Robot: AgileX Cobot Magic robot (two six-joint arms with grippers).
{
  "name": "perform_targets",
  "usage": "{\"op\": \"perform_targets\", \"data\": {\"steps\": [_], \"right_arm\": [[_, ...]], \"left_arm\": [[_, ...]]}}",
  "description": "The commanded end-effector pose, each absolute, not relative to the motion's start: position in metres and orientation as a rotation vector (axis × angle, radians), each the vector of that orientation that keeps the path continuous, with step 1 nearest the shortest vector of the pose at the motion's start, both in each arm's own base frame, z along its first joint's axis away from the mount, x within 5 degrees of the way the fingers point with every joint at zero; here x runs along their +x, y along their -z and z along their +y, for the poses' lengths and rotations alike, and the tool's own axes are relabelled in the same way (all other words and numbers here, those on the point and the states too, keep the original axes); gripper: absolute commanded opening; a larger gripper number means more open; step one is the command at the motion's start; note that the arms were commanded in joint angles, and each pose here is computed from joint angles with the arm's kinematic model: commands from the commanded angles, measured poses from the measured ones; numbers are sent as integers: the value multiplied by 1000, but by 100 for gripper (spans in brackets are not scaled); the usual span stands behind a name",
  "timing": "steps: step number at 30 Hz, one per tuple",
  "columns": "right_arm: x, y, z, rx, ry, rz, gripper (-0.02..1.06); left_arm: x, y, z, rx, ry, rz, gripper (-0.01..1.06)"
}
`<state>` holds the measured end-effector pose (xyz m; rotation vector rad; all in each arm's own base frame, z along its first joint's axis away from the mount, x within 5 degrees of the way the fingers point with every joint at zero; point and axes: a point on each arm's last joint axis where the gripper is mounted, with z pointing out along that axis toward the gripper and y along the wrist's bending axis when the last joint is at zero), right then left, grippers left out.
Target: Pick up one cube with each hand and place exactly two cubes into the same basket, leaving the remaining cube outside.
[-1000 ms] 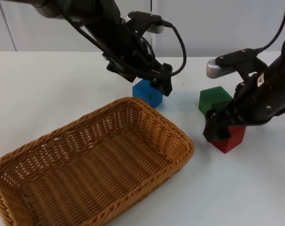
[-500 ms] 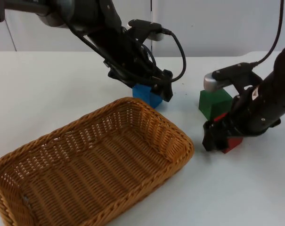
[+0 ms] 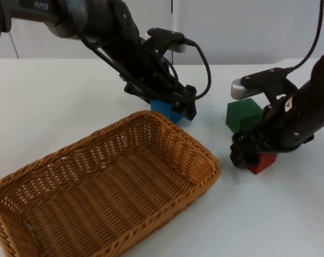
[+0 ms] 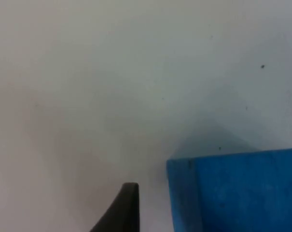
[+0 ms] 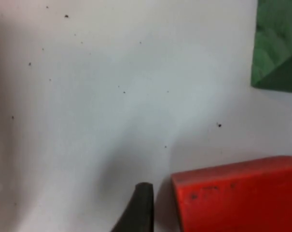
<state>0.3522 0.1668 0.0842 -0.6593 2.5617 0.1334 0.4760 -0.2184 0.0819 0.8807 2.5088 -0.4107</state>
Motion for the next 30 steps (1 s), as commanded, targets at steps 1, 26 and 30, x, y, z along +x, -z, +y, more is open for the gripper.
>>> {"op": "perform_targets", "data": {"steps": [1, 26, 30], "right_arm": [[354, -86, 169, -653, -140, 2541, 82], [354, -106, 168, -657, -143, 2513, 0], [347, -123, 166, -669, -138, 2552, 0]], "left_arm": [[476, -80, -222, 873, 420, 2504, 105], [475, -101, -222, 890, 425, 2480, 0], [474, -130, -222, 891, 432, 2440, 0]]}}
